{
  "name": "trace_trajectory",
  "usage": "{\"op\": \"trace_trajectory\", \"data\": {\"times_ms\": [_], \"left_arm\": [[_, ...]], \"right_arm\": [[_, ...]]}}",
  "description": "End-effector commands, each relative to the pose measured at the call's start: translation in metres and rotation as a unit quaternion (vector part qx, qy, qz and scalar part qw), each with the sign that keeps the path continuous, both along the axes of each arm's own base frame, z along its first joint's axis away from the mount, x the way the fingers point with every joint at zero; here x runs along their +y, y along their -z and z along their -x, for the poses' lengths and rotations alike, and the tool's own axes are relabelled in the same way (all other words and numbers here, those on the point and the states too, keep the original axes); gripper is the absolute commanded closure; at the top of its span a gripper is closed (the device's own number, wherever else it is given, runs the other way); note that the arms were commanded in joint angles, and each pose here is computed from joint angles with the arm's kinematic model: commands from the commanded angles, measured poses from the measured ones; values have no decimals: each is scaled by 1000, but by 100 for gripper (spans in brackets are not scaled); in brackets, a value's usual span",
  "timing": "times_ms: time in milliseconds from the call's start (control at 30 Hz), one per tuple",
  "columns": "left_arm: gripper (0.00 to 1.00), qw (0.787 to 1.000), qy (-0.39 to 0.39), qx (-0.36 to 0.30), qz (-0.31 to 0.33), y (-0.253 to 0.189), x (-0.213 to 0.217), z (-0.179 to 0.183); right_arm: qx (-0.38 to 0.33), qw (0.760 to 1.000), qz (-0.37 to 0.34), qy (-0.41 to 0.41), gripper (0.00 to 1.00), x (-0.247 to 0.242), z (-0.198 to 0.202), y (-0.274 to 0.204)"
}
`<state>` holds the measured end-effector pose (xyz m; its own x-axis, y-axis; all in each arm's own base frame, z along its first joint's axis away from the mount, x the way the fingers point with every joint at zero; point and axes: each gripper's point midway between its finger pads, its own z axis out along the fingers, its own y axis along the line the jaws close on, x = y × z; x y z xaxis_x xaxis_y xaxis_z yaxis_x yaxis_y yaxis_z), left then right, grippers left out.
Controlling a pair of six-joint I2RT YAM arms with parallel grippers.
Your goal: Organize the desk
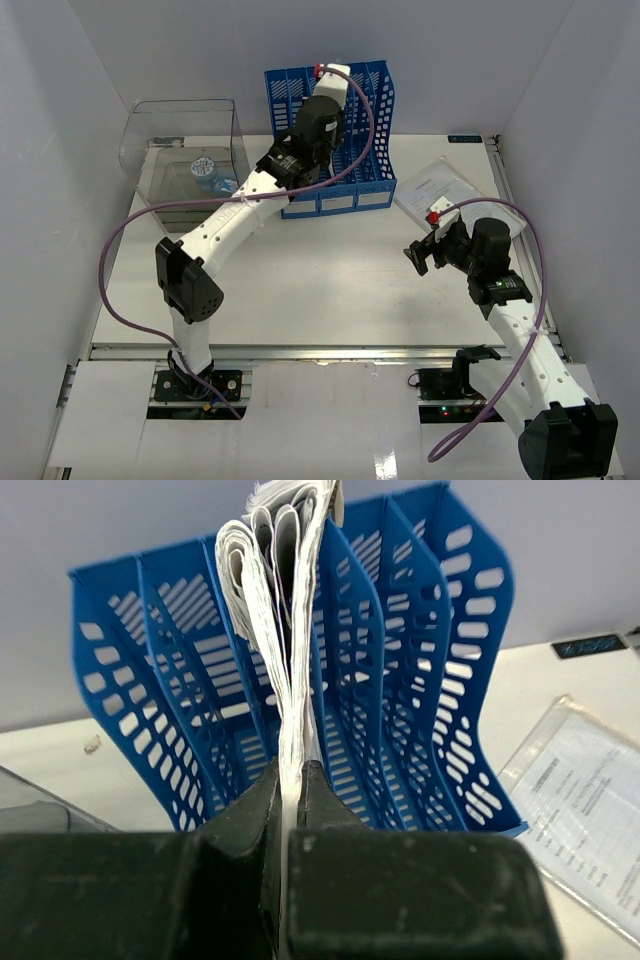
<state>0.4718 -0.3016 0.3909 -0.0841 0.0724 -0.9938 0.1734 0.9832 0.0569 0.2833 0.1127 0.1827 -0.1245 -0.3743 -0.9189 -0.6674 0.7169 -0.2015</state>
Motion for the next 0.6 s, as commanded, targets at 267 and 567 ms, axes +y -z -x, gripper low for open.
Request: {"op": "trace_trajectory", "data": {"times_ms": [267, 567], "left_arm": [[100, 1000, -3, 7, 10, 12, 4, -16], [11, 994, 42, 71, 64, 30, -14, -11]], "right_arm": [[-24, 1000, -5, 1, 4, -1, -3, -10], [-2, 1000, 5, -9, 7, -1, -3, 4]]}}
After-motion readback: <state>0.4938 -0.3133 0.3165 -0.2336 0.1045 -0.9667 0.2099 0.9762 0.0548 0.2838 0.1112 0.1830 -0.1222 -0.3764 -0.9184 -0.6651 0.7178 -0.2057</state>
